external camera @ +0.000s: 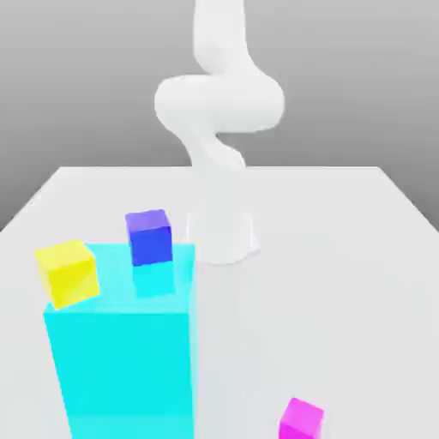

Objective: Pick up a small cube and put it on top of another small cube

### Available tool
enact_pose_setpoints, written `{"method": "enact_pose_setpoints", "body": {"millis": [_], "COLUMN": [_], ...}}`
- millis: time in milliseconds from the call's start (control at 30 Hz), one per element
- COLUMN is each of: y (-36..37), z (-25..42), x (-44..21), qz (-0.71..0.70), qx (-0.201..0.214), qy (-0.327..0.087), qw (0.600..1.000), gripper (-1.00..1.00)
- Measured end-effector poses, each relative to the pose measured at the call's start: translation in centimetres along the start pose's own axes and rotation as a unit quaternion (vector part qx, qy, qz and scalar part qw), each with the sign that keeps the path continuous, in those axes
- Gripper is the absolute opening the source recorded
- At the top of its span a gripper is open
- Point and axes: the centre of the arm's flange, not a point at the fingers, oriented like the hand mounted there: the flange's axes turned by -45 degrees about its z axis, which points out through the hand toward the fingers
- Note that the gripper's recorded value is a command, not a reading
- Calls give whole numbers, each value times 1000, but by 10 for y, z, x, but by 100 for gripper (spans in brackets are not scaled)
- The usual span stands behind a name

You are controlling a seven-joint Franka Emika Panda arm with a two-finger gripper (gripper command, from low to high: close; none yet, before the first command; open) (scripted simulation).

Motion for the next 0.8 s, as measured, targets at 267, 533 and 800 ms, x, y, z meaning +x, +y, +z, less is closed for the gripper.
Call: {"method": "enact_pose_setpoints", "body": {"millis": [267, 533, 800], "y": [99, 201, 297], "z": [148, 262, 304], "x": [-33, -126, -307], "qz": [155, 305, 460], "qx": [-42, -124, -231], "qy": [-91, -170, -246], "qw": [983, 929, 821], "gripper": [0, 0, 0]}}
